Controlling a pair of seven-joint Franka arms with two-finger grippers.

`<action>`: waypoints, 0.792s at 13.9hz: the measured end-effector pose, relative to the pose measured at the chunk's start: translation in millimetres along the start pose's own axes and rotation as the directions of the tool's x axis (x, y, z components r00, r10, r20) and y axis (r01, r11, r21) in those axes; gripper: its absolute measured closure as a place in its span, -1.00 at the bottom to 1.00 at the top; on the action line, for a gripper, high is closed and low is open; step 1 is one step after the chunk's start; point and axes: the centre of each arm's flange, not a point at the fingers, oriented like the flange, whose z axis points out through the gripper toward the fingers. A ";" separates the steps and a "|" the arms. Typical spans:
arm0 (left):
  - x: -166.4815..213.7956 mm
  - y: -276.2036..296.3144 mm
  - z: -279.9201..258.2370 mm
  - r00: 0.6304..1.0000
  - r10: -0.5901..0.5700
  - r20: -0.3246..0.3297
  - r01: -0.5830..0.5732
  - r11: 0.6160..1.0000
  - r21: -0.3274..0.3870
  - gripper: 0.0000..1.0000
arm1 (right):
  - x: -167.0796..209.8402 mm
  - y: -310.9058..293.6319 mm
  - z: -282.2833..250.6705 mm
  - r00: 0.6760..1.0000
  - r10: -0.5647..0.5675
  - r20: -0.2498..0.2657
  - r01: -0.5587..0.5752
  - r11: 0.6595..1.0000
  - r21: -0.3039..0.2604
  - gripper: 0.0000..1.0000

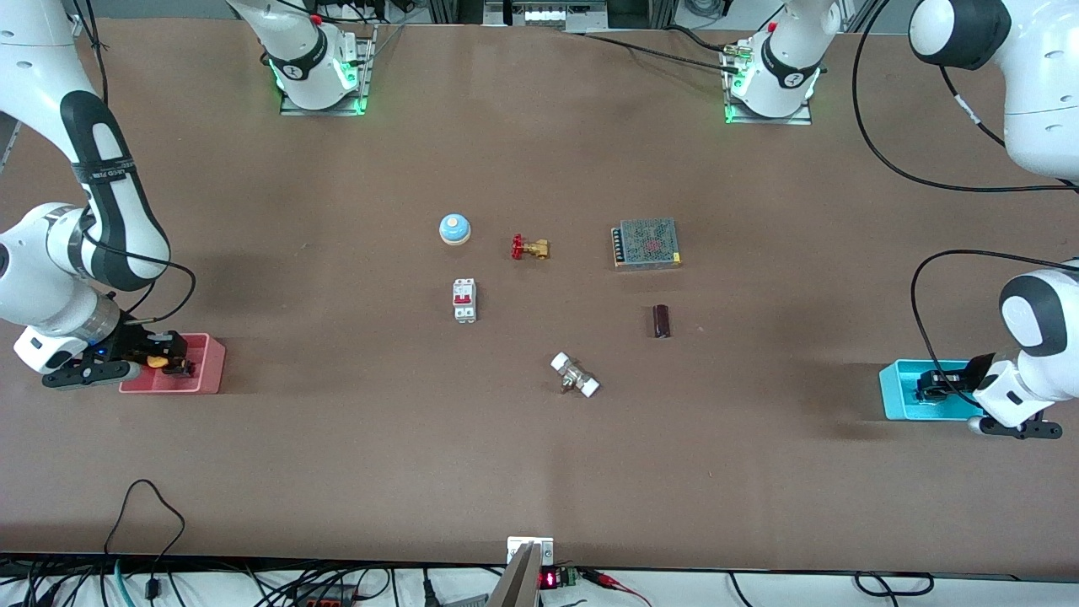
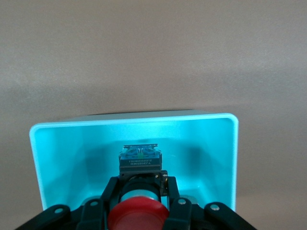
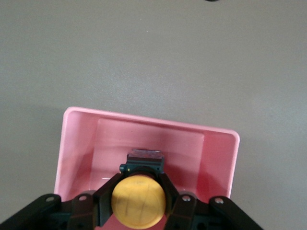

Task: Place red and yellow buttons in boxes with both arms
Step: 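Lower the buttons into the boxes and open both grippers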

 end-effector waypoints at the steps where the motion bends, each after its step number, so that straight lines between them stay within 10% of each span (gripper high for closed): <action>1: -0.2 -2.3 1.2 1.000 0.006 -0.005 -0.006 1.000 0.000 0.00 | -0.1 0.0 1.7 1.000 -0.001 -0.002 0.001 1.000 -0.001 0.24; 6: 6.1 6.4 -12.2 0.999 0.024 -0.030 -0.024 1.000 0.000 -0.96 | -0.7 0.7 5.6 1.000 -0.007 -0.004 0.007 1.000 -0.002 -0.29; 11: -0.9 36.0 -110.2 0.992 0.060 -0.111 -0.058 0.998 0.021 -1.00 | 6.8 1.9 -9.5 0.999 -0.018 -0.029 0.018 1.000 -0.013 -0.85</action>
